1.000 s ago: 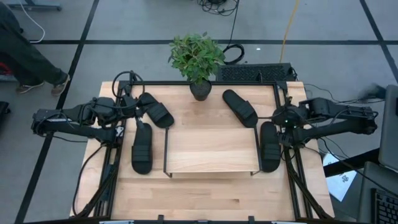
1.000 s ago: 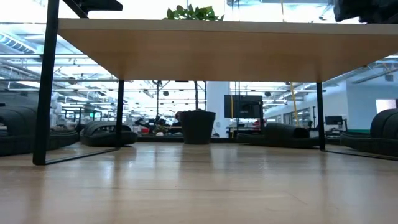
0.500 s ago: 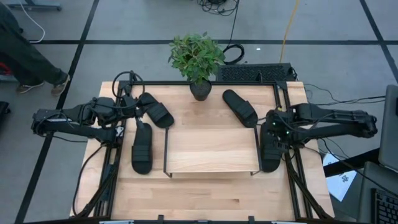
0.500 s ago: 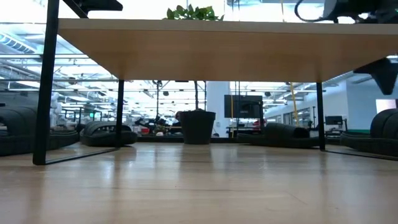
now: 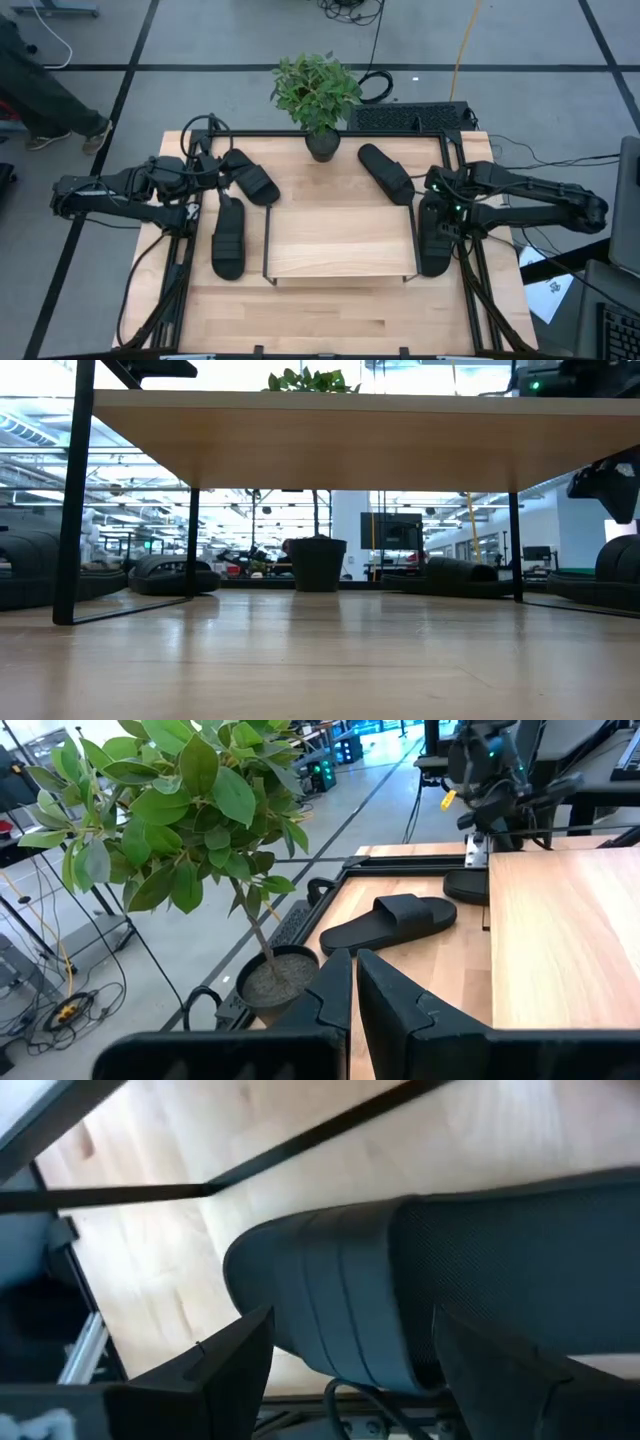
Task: Pick and place slides into the shelf
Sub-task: Put the black slipper on the shelf
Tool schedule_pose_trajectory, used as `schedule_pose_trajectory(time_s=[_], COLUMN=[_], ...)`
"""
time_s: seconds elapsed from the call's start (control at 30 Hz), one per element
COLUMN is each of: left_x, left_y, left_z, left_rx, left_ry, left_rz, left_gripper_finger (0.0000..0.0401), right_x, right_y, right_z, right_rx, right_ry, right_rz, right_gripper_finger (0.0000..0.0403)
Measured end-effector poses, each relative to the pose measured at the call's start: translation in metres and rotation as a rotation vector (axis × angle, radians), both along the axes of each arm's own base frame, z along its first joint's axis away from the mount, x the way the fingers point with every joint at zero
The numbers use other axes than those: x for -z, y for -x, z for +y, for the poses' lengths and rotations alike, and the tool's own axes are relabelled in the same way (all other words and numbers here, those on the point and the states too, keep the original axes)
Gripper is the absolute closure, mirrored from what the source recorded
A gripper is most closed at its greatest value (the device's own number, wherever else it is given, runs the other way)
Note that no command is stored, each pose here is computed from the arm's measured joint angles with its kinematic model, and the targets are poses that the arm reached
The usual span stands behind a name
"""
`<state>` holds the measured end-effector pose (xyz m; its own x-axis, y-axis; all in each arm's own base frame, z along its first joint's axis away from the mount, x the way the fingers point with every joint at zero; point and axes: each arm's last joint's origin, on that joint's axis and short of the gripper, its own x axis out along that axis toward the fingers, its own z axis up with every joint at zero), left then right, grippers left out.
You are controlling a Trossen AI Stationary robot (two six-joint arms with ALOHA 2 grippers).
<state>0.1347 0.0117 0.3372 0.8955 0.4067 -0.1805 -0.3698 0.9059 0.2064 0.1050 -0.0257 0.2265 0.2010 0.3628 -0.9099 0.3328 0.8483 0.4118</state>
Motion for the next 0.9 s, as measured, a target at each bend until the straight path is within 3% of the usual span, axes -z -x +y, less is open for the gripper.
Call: schedule_pose_trajectory(time_s=[0.3,0.47,0.9], left_x=[0.002,0.003,0.005], left_y=[0.001,0.001,0.001], left_z=[0.0,0.0,0.0], left_rx=[0.0,0.001,-0.001], left_ry=[-0.001,-0.006,0.007], left_rz=[0.026,0.039,0.053], left_gripper_finger=[0.038,0.038,0.038], right_x=[0.013,0.016,-0.001], right_y=[-0.012,-0.018,0.001], right_z=[-0.007,-0.008,-0.003], right_rx=[0.027,0.021,0.123], right_ry=[-0.059,-0.114,0.035], right_rz=[0.152,0.151,0.037], right_gripper_finger=[0.0142,0.0142,0.0142])
